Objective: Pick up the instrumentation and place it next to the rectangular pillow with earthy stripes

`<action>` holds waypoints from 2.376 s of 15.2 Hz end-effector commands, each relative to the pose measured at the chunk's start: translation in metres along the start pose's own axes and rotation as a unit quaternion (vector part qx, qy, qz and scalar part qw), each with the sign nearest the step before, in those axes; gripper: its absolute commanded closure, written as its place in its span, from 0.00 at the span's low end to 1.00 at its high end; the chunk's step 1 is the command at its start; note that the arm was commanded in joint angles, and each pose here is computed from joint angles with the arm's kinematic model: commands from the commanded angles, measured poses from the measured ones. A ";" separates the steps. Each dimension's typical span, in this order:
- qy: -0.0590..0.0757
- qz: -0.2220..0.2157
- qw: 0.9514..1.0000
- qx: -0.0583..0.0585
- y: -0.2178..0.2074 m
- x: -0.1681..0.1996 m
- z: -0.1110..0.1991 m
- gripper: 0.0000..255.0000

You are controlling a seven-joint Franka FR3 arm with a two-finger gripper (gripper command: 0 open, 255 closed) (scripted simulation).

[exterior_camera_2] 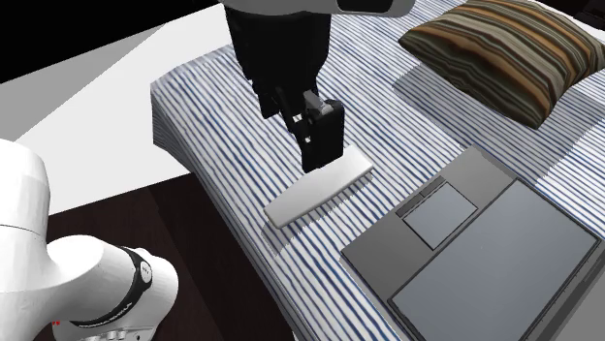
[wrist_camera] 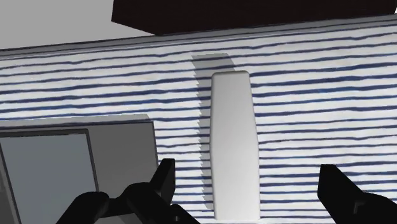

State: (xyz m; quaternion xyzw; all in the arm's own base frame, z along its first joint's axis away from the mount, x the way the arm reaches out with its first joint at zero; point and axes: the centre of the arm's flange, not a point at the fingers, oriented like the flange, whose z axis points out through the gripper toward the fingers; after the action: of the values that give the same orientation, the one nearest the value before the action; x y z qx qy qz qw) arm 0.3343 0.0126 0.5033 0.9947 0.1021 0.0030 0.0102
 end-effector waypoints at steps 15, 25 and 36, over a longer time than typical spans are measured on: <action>0.002 -0.041 0.999 0.015 0.001 0.048 0.157 0.00; 0.002 -0.041 0.999 0.015 0.000 0.048 0.176 0.00; 0.002 -0.041 0.999 0.015 0.000 0.048 0.176 1.00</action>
State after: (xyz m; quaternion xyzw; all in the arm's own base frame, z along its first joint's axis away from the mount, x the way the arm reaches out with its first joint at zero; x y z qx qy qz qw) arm 0.3831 0.0190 0.3275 0.9897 0.1428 0.0032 -0.0045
